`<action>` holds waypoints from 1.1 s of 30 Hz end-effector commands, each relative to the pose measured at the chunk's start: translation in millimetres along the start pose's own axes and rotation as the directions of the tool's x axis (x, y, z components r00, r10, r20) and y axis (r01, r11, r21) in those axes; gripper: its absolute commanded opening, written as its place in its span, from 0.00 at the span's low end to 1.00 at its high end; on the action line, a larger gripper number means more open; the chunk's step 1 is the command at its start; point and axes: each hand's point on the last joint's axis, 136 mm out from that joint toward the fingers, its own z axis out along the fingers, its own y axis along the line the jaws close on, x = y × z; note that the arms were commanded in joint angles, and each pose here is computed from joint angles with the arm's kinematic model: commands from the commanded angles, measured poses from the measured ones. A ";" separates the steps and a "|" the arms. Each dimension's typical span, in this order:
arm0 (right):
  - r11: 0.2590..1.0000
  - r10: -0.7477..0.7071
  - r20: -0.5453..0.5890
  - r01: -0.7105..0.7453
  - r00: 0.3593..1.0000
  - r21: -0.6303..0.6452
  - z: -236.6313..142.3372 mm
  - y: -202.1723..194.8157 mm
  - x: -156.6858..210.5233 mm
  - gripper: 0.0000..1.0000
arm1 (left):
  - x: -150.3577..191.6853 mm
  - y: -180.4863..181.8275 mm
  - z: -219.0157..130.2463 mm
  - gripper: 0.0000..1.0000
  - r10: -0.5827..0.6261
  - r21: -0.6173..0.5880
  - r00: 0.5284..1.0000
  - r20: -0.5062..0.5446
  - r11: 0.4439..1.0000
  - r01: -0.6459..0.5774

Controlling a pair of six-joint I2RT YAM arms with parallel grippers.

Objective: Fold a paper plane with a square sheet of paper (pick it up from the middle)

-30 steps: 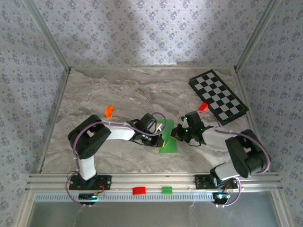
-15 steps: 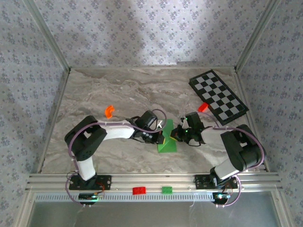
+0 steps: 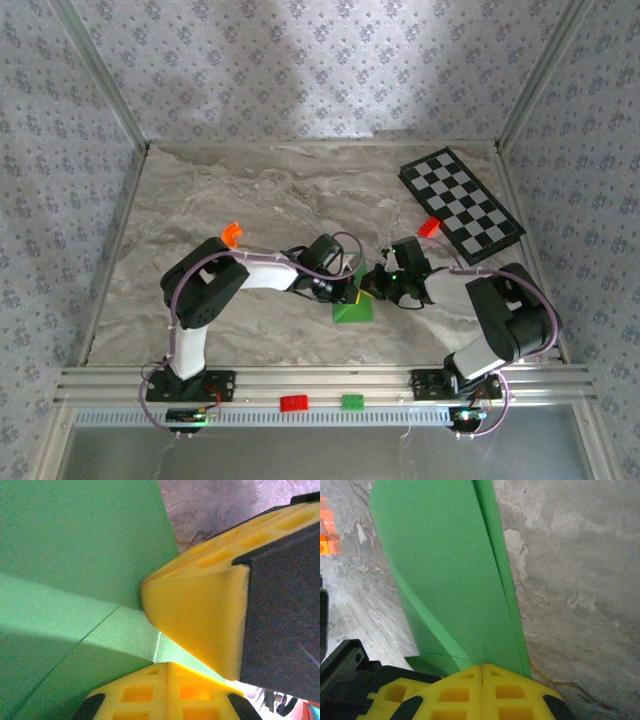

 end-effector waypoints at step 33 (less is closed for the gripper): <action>0.985 0.078 -0.043 -0.070 0.996 0.156 -2.3 -43.2 14.0 0.01 | 56.9 6.0 -54.1 0.03 0.082 -0.062 0.997 -0.010 0.995 -0.083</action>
